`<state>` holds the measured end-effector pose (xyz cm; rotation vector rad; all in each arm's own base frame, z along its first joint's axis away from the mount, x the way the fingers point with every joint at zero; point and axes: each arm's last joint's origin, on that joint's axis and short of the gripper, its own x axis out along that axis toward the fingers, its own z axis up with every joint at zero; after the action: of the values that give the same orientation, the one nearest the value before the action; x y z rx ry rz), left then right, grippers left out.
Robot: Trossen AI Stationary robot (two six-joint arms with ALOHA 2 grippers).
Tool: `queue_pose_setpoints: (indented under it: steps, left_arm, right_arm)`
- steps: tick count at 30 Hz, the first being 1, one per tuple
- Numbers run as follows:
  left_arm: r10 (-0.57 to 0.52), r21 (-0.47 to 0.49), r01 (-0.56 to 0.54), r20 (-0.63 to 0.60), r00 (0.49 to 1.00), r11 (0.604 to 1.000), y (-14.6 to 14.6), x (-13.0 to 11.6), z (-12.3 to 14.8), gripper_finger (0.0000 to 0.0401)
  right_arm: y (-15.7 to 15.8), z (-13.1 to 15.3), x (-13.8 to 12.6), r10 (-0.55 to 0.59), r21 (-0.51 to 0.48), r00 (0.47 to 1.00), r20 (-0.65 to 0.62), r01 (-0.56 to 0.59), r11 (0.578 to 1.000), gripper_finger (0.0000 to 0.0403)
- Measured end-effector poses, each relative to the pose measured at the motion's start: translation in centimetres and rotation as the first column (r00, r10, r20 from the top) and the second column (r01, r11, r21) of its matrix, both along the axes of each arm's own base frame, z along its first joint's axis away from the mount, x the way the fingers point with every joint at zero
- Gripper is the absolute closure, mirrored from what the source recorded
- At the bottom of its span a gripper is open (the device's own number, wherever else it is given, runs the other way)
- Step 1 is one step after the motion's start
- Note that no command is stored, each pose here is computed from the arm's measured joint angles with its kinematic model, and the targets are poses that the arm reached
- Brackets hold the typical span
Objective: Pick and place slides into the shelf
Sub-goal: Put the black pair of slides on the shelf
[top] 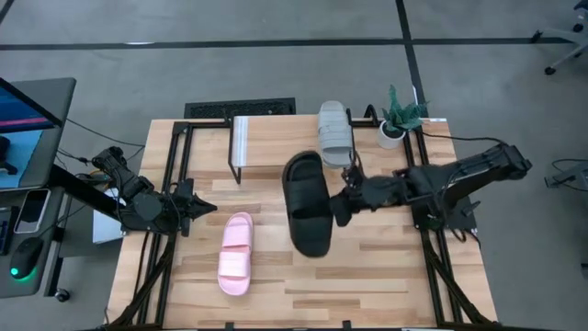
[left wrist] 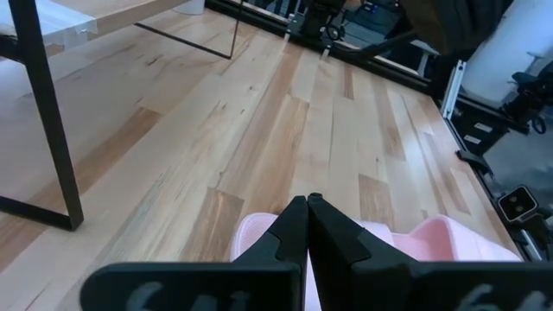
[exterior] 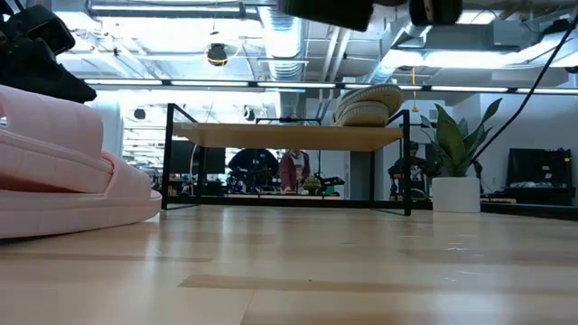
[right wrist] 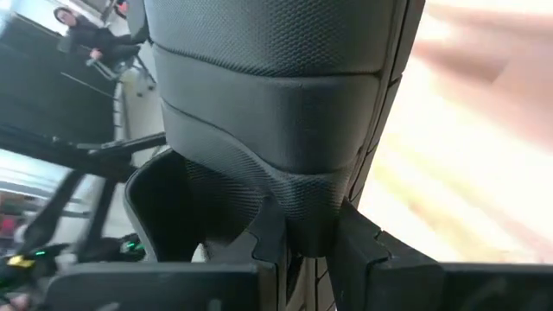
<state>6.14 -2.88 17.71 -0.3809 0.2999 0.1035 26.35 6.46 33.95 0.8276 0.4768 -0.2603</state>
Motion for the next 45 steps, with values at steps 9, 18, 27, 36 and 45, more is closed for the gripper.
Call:
queue_pose_setpoints:
  steps: [9,18,27,36,45]
  left_arm:
    - [0.025,-0.004,-0.025,0.009,1.000,1.000,0.1,0.0,0.0,0.0401]
    - [0.029,-0.011,-0.029,0.018,0.999,1.000,0.0,0.0,0.1,0.0401]
    - [0.030,-0.011,-0.030,0.019,0.999,0.999,0.1,0.0,0.1,0.0401]
    - [0.046,-0.006,-0.046,0.024,0.999,0.999,0.1,0.0,0.2,0.0401]
    - [0.048,-0.013,-0.048,0.025,0.999,0.999,0.1,0.0,0.2,0.0401]
  right_arm:
    - [-4.1,3.5,-0.5,0.009,-0.068,0.996,-0.085,-0.015,0.998,0.0359]
    - [-9.6,6.0,-1.3,-0.012,0.029,0.998,-0.063,0.014,0.999,0.0360]
    - [-14.6,7.0,-2.7,-0.058,0.167,0.998,-0.007,0.058,0.984,0.0361]
    - [-17.4,6.1,-2.5,-0.089,0.168,0.995,-0.034,0.093,0.981,0.0361]
    - [-19.6,5.6,1.7,0.004,0.142,0.998,-0.057,0.004,0.990,0.0361]
